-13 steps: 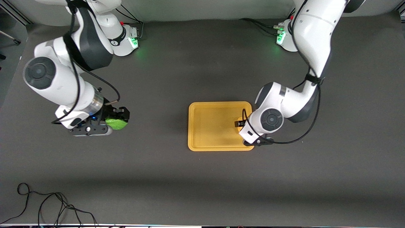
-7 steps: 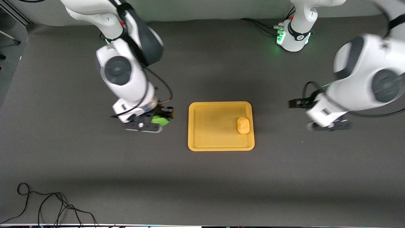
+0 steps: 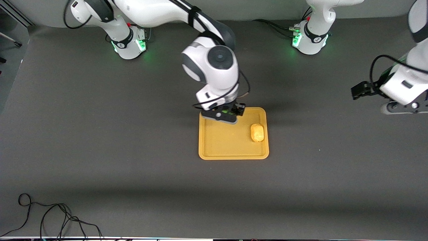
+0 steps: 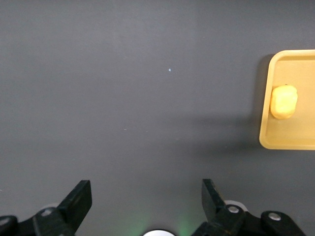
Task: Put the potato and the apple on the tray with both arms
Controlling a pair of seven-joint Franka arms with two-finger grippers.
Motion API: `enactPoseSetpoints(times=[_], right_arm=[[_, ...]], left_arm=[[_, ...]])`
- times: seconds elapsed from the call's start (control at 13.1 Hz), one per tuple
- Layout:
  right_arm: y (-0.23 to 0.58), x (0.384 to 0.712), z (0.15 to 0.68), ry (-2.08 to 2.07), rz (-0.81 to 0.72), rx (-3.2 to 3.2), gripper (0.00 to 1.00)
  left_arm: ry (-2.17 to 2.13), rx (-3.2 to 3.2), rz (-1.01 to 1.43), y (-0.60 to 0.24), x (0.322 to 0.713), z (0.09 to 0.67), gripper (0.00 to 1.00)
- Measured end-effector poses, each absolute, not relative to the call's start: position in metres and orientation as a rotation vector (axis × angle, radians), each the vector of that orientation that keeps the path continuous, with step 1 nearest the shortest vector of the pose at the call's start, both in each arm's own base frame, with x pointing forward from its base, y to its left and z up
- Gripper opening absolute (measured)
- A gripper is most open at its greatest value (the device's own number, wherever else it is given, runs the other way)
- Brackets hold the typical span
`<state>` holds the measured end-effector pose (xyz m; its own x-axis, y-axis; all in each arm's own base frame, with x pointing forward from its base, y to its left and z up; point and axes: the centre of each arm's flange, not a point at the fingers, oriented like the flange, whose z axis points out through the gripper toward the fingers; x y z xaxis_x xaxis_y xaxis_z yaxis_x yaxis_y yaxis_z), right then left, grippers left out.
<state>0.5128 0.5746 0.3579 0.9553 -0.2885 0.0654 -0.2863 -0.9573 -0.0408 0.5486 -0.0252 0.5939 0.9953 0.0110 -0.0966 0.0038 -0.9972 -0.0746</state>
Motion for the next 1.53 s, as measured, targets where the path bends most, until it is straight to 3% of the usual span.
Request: enactPoseSetpoints(times=[0.38, 0.76, 0.99, 1.22, 1.53], right_arm=[[0.572, 0.534, 0.232, 0.465, -0.149, -3.105, 0.70], [0.575, 0.536, 0.200, 0.455, -0.165, -3.086, 0.70], [0.575, 0.536, 0.200, 0.454, -0.166, -3.086, 0.98], [0.578, 0.540, 0.231, 0.459, -0.178, -3.076, 1.00], [0.560, 0.535, 0.374, 0.511, -0.147, -3.118, 1.00]], left_arm=[[0.009, -3.120, 0.075, 0.025, 0.532, 0.614, 1.00], [0.024, -3.119, 0.082, 0.003, 0.535, 0.590, 1.00], [0.051, -3.114, 0.104, -0.006, 0.534, 0.574, 1.00], [0.063, -3.112, 0.107, -0.010, 0.532, 0.569, 1.00], [0.056, -3.111, 0.086, -0.008, 0.529, 0.575, 1.00]])
